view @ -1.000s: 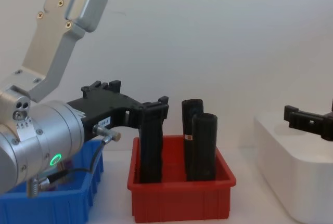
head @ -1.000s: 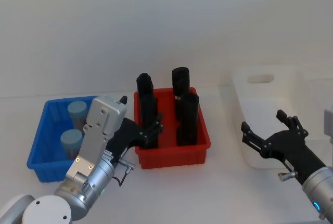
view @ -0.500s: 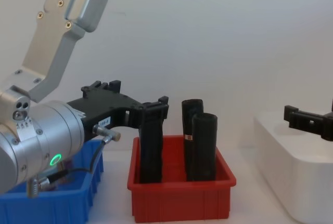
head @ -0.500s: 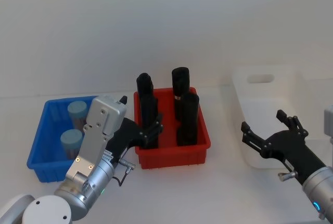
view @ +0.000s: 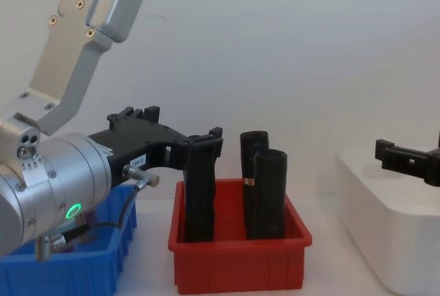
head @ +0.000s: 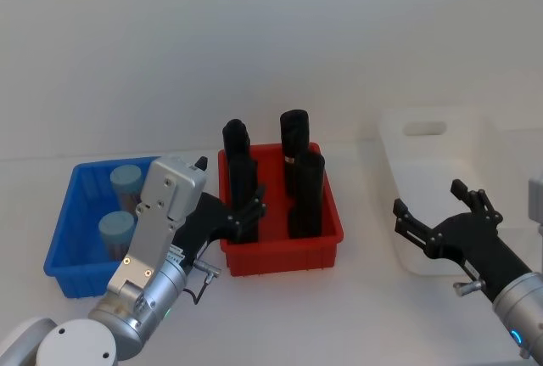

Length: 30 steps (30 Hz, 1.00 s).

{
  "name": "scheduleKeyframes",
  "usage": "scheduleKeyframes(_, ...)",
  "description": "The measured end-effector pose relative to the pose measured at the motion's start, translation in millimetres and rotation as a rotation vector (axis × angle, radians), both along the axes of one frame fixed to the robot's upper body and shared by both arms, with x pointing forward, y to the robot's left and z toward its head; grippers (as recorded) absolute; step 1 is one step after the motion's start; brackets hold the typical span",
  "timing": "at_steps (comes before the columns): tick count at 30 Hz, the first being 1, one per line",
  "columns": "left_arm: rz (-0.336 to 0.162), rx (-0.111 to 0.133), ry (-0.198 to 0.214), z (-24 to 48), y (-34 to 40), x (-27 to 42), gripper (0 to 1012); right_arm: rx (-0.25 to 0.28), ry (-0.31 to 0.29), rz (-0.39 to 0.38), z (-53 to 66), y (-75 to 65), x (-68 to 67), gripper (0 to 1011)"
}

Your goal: Pick the cotton swabs from the blue box and place them into the white box.

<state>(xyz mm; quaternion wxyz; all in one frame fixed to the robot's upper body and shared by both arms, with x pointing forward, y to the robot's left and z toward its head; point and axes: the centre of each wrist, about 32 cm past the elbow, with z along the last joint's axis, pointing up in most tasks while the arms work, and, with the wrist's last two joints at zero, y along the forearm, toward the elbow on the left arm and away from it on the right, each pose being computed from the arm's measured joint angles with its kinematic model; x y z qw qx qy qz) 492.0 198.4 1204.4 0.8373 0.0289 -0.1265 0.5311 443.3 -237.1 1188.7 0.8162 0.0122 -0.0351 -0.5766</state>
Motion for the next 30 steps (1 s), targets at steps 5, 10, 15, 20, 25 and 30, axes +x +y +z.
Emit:
scheduleKeyframes(5, 0.0, 0.0, 0.0, 0.0, 0.0, 0.0, 1004, 0.0, 0.0, 0.0, 0.0, 0.0, 0.0, 1001)
scheduleKeyframes(10, 0.0, 0.0, 0.0, 0.0, -0.1, 0.0, 1004, 0.0, 0.0, 0.0, 0.0, 0.0, 0.0, 1001)
scheduleKeyframes(15, 0.004, -0.006, 0.009, -0.7, 1.7, 1.1, 1004, 0.0, 0.0, 0.0, 0.0, 0.0, 0.0, 1001)
scheduleKeyframes(20, 0.014, -0.018, 0.032, -1.4, 6.5, 4.5, 1004, 0.0, 0.0, 0.0, 0.0, 0.0, 0.0, 1001)
scheduleKeyframes(25, 0.03, -0.034, 0.071, -3.0, 14.6, 10.8, 1004, 0.0, 0.0, 0.0, 0.0, 0.0, 0.0, 1001)
scheduleKeyframes(30, 0.048, -0.049, 0.11, -5.2, 23.3, 17.9, 1004, 0.0, 0.0, 0.0, 0.0, 0.0, 0.0, 1001)
